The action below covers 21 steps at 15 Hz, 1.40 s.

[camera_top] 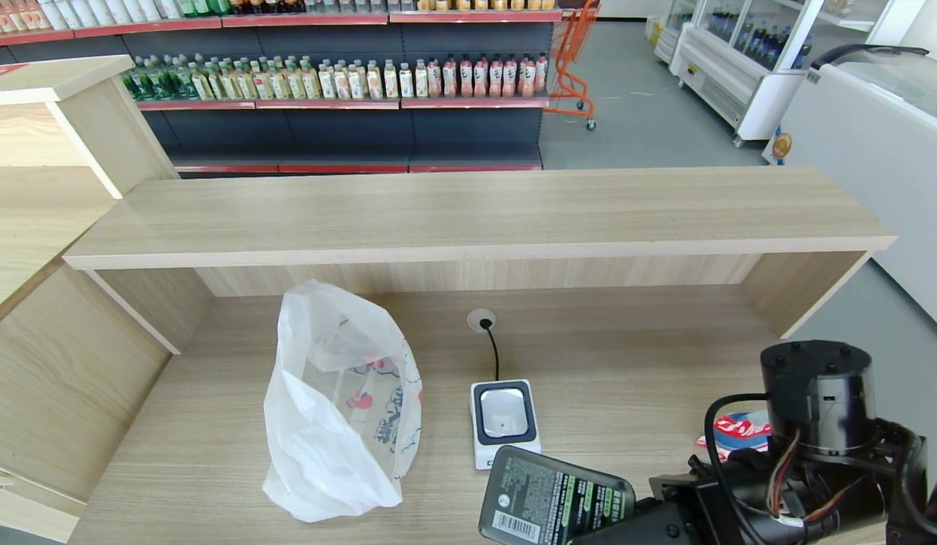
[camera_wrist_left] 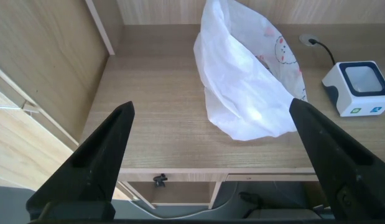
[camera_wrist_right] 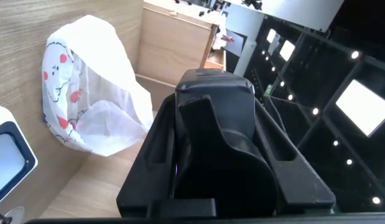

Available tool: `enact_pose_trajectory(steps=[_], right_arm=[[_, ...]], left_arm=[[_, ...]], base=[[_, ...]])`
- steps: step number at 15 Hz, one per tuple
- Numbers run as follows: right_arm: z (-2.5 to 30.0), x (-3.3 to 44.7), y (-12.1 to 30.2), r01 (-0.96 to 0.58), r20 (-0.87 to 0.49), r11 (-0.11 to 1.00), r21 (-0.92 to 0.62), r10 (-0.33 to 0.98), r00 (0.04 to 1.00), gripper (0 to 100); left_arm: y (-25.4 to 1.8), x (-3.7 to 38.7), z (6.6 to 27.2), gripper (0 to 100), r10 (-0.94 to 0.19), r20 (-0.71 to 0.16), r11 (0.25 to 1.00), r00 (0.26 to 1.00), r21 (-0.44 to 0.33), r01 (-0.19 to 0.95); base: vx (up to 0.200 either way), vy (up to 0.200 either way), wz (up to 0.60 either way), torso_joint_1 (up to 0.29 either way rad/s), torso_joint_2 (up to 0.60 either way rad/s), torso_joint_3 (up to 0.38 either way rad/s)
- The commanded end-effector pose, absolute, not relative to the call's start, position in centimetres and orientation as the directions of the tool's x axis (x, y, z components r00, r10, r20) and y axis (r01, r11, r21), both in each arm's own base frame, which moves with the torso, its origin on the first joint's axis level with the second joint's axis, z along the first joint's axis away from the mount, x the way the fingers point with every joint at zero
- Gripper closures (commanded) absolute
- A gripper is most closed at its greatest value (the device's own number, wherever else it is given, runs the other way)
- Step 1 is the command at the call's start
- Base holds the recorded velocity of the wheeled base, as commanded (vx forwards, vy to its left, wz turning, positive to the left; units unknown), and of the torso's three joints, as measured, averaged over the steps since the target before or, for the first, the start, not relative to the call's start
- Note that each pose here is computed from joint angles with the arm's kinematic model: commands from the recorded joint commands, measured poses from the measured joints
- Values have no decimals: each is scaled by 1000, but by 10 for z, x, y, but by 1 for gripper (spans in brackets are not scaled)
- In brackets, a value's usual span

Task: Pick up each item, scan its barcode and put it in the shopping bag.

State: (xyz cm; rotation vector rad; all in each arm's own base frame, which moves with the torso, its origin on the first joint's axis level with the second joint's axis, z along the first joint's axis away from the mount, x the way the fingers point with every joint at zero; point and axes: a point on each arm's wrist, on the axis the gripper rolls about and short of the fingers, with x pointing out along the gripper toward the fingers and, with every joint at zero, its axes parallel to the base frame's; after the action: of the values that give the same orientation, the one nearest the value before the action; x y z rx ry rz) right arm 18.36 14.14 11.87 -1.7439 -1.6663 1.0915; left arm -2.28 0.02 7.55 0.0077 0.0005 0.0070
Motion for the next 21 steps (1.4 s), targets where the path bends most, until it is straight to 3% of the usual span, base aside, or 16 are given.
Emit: enact_pose_trajectory(steps=[1, 7, 8, 10, 11, 13, 14, 16, 18, 19, 21], right_arm=[[119, 182, 141, 584, -212, -135, -801, 975, -66, 100], [121, 182, 140, 575, -210, -137, -806, 976, -62, 100], [124, 182, 138, 487, -209, -157, -859, 976, -54, 100], [138, 179, 119, 249, -206, -212, -945, 977, 51, 100], [158, 174, 98, 26, -184, -194, -981, 958, 219, 100], [180, 174, 54, -144, -119, -50, -988, 843, 525, 100], [181, 173, 39, -253, -123, 38, -967, 798, 590, 100], [174, 167, 30, -533, -167, 264, -804, 760, 629, 100], [170, 168, 26, -668, -194, 428, -609, 736, 648, 100], [164, 172, 26, -733, -227, 542, -411, 718, 658, 100], [157, 177, 31, -748, -270, 659, -81, 708, 653, 100]], left_arm=[[0, -23, 75, 0, 6, 0, 1000, 1000, 8, -6], [0, -23, 75, 0, 8, 0, 1000, 1000, 8, -8], [0, -23, 75, 0, 6, 0, 1000, 1000, 8, -6], [0, -23, 75, 0, 6, 0, 1000, 1000, 8, -6], [0, -23, 75, 0, 8, 0, 1000, 1000, 8, -8], [0, -23, 75, 0, 6, 0, 1000, 1000, 8, -6], [0, -23, 75, 0, 6, 0, 1000, 1000, 8, -6], [0, -23, 75, 0, 8, 0, 1000, 1000, 8, -8], [0, -23, 75, 0, 8, 0, 1000, 1000, 8, -8], [0, -23, 75, 0, 8, 0, 1000, 1000, 8, -8], [0, -23, 75, 0, 8, 0, 1000, 1000, 8, -8]], base=[[0, 0, 0, 0, 0, 0], [0, 0, 0, 0, 0, 0], [0, 0, 0, 0, 0, 0], [0, 0, 0, 0, 0, 0], [0, 0, 0, 0, 0, 0], [0, 0, 0, 0, 0, 0], [0, 0, 0, 0, 0, 0], [0, 0, 0, 0, 0, 0], [0, 0, 0, 0, 0, 0], [0, 0, 0, 0, 0, 0], [0, 0, 0, 0, 0, 0]])
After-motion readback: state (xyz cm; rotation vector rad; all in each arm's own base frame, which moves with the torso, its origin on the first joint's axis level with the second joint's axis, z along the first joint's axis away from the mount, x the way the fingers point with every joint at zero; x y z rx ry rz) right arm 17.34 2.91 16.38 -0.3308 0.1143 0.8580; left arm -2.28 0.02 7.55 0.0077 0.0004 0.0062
